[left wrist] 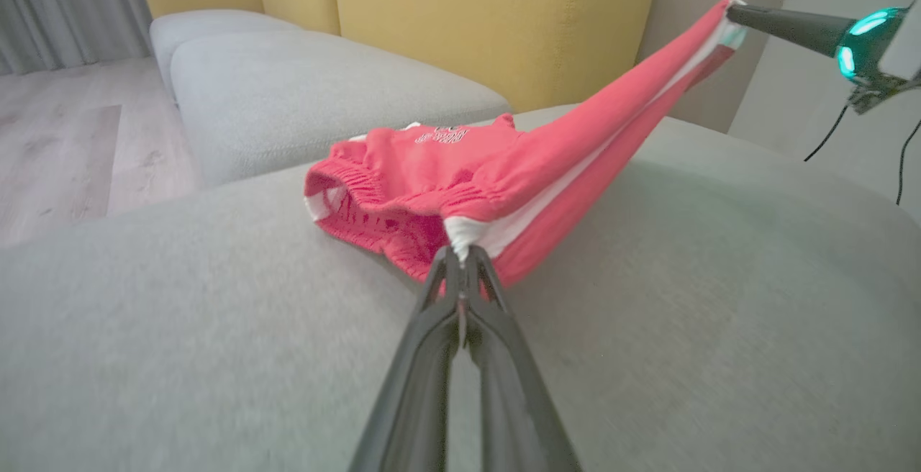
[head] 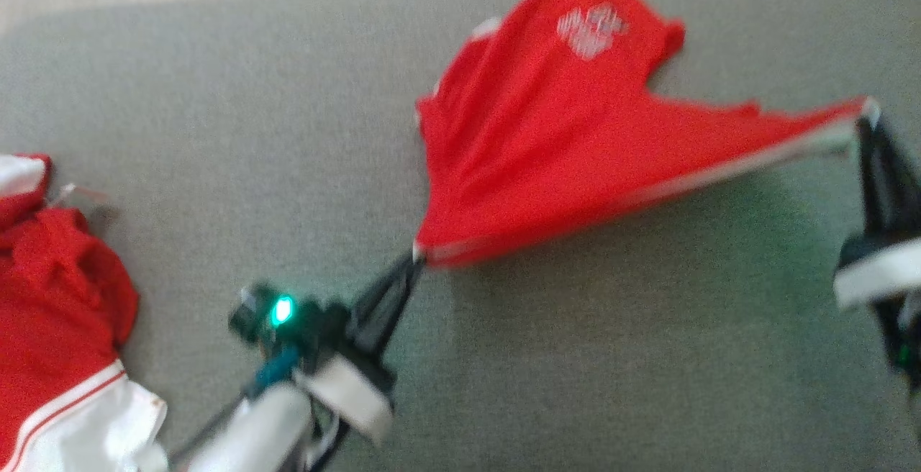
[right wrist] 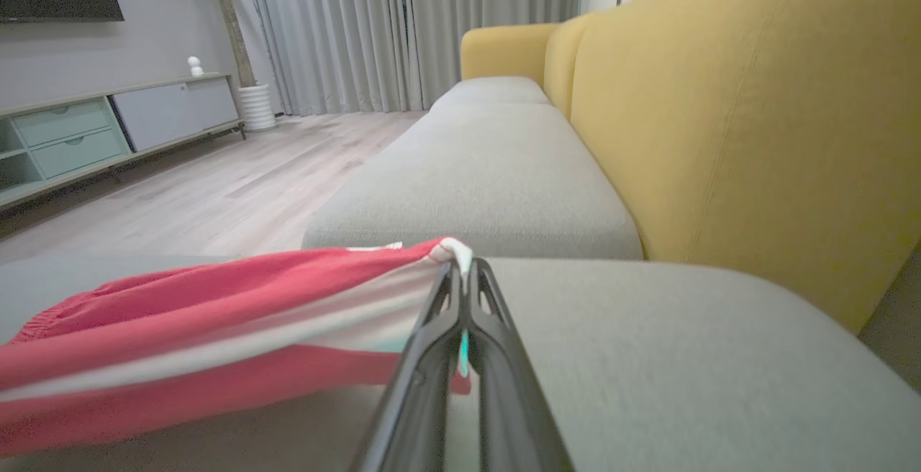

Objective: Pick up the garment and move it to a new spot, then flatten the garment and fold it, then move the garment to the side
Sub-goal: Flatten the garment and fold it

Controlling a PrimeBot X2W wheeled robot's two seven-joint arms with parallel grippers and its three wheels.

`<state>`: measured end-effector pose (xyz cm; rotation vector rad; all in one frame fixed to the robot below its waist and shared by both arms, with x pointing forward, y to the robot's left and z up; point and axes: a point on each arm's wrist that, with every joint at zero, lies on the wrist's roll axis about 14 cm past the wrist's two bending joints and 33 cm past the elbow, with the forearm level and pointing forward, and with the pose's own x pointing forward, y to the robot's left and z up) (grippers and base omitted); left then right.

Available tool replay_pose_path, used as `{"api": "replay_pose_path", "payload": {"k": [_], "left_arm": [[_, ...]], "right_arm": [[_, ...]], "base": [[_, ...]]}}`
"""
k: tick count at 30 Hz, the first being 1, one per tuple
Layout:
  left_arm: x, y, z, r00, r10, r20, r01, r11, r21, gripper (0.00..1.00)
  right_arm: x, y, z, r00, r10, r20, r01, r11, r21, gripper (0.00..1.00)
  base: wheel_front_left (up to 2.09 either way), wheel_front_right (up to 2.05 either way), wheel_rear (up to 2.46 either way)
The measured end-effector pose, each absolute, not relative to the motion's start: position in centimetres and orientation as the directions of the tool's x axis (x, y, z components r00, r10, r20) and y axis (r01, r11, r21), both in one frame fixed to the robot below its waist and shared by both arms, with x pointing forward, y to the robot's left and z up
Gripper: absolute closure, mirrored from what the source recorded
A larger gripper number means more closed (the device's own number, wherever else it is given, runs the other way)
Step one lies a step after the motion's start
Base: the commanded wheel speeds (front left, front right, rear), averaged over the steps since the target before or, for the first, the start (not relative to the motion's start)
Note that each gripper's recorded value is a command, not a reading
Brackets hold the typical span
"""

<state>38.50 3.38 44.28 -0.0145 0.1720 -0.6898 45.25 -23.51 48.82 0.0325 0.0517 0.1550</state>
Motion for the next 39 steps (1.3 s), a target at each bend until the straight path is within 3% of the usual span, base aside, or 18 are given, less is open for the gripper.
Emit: {"api": "replay_pose_path", "payload": {"k": [9, 18, 23, 30, 39], "left_arm": [[29.9, 5.3, 43.2, 0.792, -0.577, -0.199, 0.567, 0.816, -0.111, 1.00], [27.5, 5.5, 44.2, 0.805, -0.555, -0.210, 0.530, 0.831, -0.167, 1.00], [29.1, 5.2, 45.0, 0.820, -0.539, -0.192, 0.485, 0.832, -0.269, 1.00], [35.6, 4.4, 47.0, 0.843, -0.515, -0.153, 0.379, 0.773, -0.510, 1.00], [41.2, 6.2, 45.1, 0.853, -0.467, -0.232, 0.269, 0.776, -0.570, 1.00]], "right_arm": [[35.8, -21.5, 48.5, 0.985, 0.152, -0.078, -0.141, 0.981, 0.134, 1.00], [33.4, -21.0, 48.8, 0.983, 0.141, -0.113, -0.126, 0.983, 0.134, 1.00], [35.9, -20.7, 49.4, 0.982, 0.154, -0.111, -0.142, 0.983, 0.113, 1.00], [44.5, -19.0, 51.0, 0.972, 0.222, -0.076, -0.217, 0.974, 0.067, 1.00], [52.8, -13.8, 48.2, 0.927, 0.337, -0.163, -0.333, 0.941, 0.055, 1.00]], "base": [[0.00, 0.00, 0.00], [0.00, 0.00, 0.00], [0.00, 0.00, 0.00], [0.00, 0.00, 0.00], [0.00, 0.00, 0.00]]}}
